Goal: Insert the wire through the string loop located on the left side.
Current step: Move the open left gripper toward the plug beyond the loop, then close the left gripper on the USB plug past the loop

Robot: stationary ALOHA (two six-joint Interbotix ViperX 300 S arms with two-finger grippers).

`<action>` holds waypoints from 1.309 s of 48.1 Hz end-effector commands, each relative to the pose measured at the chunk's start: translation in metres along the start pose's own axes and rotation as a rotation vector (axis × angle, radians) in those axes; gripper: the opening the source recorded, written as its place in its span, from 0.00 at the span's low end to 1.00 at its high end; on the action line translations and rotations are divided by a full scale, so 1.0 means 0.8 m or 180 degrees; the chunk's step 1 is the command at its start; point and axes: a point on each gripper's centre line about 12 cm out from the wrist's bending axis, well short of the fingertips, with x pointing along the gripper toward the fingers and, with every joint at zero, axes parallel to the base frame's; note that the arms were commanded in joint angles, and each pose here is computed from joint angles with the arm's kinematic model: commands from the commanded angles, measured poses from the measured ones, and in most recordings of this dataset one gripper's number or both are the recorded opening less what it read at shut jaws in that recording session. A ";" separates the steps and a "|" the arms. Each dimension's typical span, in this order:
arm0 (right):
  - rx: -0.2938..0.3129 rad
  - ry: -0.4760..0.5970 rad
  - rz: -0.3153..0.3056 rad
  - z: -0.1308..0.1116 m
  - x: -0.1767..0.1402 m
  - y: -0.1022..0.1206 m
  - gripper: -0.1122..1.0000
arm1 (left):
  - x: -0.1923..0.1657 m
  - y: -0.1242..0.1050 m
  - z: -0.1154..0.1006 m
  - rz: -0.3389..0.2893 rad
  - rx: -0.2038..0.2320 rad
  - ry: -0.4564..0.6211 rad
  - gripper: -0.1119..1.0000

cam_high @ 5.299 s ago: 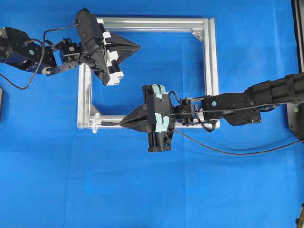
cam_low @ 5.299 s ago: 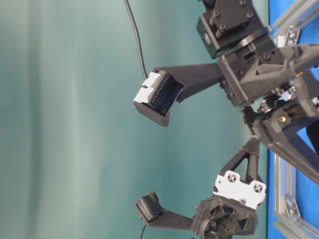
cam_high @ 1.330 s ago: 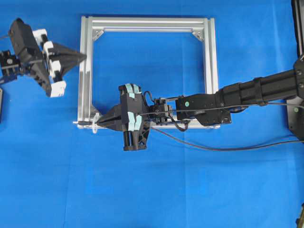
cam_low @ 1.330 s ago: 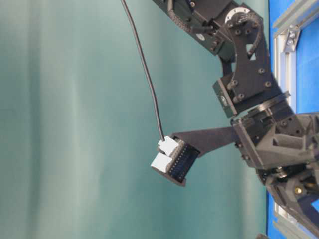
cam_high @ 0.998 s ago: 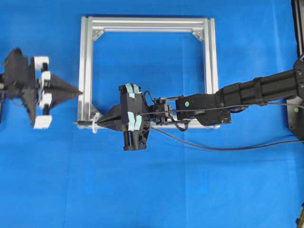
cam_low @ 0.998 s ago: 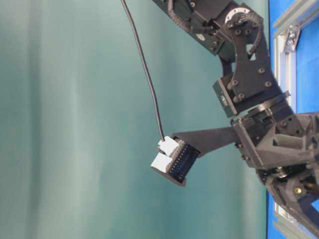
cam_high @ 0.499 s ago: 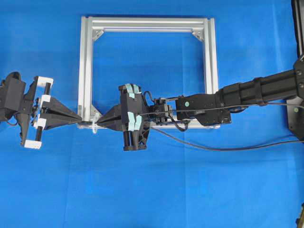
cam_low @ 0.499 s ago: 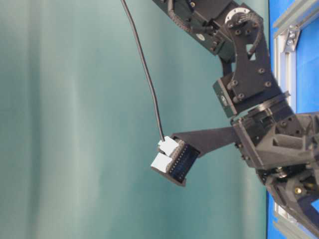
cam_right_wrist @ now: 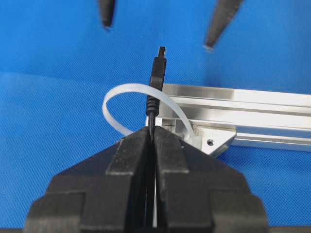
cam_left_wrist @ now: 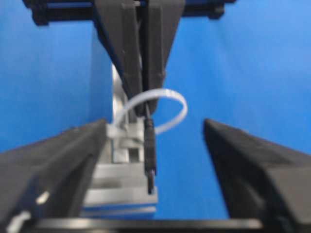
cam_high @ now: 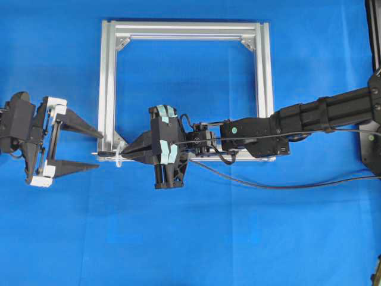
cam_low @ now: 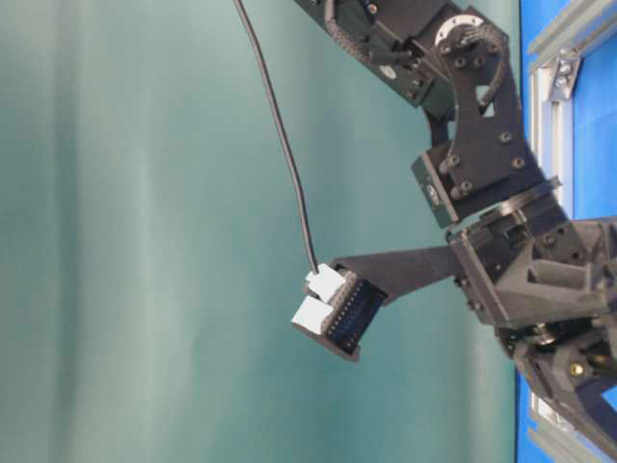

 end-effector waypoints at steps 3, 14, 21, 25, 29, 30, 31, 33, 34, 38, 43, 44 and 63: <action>0.0004 -0.0141 0.0017 0.022 -0.001 0.002 0.10 | 0.004 -0.003 0.007 -0.0027 -0.0004 -0.0018 0.91; 0.0004 -0.0150 0.0019 0.023 -0.001 0.002 0.10 | 0.011 -0.004 0.006 -0.0028 -0.0003 0.0095 0.92; 0.0010 -0.0156 0.0013 0.023 -0.001 0.001 0.10 | 0.021 -0.003 -0.007 -0.0012 0.0000 0.0294 0.92; 0.0010 -0.0161 0.0014 0.024 -0.001 0.002 0.10 | 0.024 -0.003 -0.015 -0.0004 0.0005 0.0377 0.91; 0.0010 -0.0161 0.0014 0.024 -0.001 0.002 0.10 | 0.025 -0.002 -0.018 0.0004 0.0010 0.0415 0.91; 0.0006 -0.0156 0.0015 0.023 -0.001 0.002 0.10 | 0.025 -0.003 -0.018 0.0000 0.0012 0.0416 0.91; 0.0010 -0.0161 0.0014 0.024 -0.001 0.002 0.10 | 0.025 -0.003 -0.018 0.0000 0.0012 0.0416 0.91; 0.0010 -0.0156 0.0013 0.023 -0.001 0.001 0.10 | 0.025 -0.002 -0.018 0.0004 0.0010 0.0415 0.91; 0.0010 -0.0161 0.0014 0.024 -0.001 0.002 0.10 | 0.025 -0.003 -0.018 0.0000 0.0012 0.0416 0.91; 0.0010 -0.0166 0.0014 0.025 -0.001 0.002 0.10 | 0.025 -0.003 -0.019 0.0000 0.0012 0.0421 0.91; 0.0010 -0.0166 0.0015 0.024 -0.001 0.002 0.10 | 0.025 -0.003 -0.019 0.0000 0.0012 0.0421 0.91; 0.0010 -0.0166 0.0014 0.025 -0.001 0.002 0.10 | 0.025 -0.002 -0.019 0.0005 0.0010 0.0425 0.91; 0.0015 -0.0166 0.0015 0.024 -0.001 0.002 0.10 | 0.027 -0.002 -0.017 0.0007 0.0006 0.0410 0.91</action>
